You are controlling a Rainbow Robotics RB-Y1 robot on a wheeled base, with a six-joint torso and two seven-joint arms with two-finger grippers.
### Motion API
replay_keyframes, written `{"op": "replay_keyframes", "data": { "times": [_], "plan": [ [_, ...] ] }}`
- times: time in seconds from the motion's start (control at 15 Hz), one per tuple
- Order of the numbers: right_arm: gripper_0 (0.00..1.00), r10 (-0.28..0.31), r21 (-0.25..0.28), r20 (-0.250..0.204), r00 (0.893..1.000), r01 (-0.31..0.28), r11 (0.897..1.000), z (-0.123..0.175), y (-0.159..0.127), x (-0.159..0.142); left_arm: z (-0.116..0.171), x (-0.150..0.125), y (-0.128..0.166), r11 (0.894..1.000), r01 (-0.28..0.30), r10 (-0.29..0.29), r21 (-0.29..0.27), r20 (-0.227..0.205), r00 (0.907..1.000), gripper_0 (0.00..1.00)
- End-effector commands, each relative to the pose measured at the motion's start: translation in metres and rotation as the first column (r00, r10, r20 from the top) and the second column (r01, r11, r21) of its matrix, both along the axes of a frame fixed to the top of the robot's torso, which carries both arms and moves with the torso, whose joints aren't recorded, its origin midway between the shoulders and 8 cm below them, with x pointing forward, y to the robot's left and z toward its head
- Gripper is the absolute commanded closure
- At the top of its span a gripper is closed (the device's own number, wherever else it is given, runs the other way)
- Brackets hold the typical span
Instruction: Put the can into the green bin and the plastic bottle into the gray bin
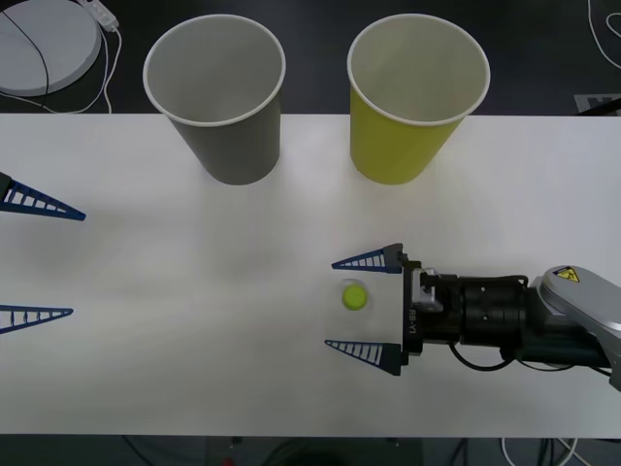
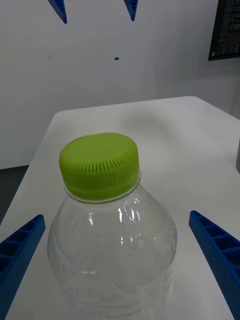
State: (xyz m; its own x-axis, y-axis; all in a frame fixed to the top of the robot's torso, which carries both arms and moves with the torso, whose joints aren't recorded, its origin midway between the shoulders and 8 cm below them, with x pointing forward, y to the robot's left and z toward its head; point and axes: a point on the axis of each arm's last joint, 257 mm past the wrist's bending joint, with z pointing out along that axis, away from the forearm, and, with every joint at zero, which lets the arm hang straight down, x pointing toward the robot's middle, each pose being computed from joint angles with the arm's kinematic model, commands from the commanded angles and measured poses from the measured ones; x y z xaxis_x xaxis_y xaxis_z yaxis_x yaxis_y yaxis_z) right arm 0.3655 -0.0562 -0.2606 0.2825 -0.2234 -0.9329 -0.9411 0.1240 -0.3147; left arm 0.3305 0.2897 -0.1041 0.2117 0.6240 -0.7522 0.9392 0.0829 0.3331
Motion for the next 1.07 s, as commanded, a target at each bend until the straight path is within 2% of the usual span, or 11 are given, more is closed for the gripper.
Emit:
{"op": "replay_keyframes", "data": {
  "times": [0.07,0.2,0.27,0.33,0.4,1.07],
  "plan": [
    [0.00,0.000,0.000,0.001,1.000,0.000,1.000,-0.0001,0.0005,0.0000,0.0000,0.0000,0.0000,1.000,0.000,0.000,0.000,0.000,1.0000,0.00],
    [0.00,0.000,0.001,0.000,1.000,0.000,1.000,0.0002,0.0006,0.0000,0.0000,0.0000,0.0000,1.000,0.000,0.000,0.000,0.000,1.0000,0.00],
    [0.25,0.001,-0.001,0.000,1.000,-0.001,1.000,-0.0005,0.0008,-0.0006,0.0000,0.0000,0.0000,1.000,0.000,0.000,0.000,0.000,1.0000,0.00],
    [0.97,0.000,0.002,-0.005,1.000,0.000,1.000,-0.0002,0.0008,-0.0005,0.0000,0.0000,0.0000,1.000,0.000,0.000,0.000,0.000,1.0000,0.00],
    [1.00,0.000,0.002,-0.005,1.000,0.000,1.000,-0.0002,0.0008,-0.0005,0.0000,0.0000,0.0000,1.000,0.000,0.000,0.000,0.000,1.0000,0.00],
    [1.00,0.001,0.004,-0.020,1.000,-0.001,1.000,0.0042,-0.0058,-0.0015,0.0000,0.0000,0.0000,1.000,0.000,0.000,0.000,0.000,1.0000,0.00]
  ]
}}
